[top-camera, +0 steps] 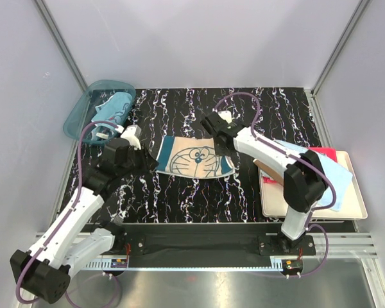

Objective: Fold and stack the towels
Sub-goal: Neatly place the folded towel into the bin

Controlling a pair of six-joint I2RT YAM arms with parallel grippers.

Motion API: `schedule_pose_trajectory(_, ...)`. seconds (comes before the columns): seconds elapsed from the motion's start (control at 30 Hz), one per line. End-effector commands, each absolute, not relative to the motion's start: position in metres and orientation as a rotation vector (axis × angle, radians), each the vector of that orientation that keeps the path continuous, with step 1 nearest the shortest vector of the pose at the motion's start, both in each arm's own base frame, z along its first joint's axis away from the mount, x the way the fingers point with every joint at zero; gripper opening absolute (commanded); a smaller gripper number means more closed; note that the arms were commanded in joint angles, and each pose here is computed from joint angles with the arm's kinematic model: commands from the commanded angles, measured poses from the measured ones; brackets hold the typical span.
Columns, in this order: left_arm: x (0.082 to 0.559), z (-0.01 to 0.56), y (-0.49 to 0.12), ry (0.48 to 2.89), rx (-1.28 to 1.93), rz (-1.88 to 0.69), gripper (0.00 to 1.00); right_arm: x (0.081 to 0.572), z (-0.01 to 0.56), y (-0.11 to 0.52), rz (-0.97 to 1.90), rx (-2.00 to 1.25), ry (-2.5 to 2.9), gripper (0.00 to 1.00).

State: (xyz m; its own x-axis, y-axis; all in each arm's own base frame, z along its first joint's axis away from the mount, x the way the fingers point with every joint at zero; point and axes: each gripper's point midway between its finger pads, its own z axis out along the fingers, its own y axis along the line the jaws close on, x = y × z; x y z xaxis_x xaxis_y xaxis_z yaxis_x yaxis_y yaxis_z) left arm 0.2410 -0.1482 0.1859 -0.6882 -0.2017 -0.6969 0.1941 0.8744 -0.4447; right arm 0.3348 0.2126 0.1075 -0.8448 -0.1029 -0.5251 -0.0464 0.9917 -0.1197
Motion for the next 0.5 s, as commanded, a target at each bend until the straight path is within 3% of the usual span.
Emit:
schedule_pose_trajectory(0.0, 0.234, 0.195, -0.151, 2.216, 0.09, -0.656, 0.28, 0.325, 0.166, 0.178, -0.302, -0.045, 2.495, 0.0)
schedule_pose_trajectory(0.47, 0.219, 0.185, -0.159, 2.241, 0.199, -0.705, 0.28, 0.276, 0.27, 0.119, -0.333, 0.033, 2.401, 0.0)
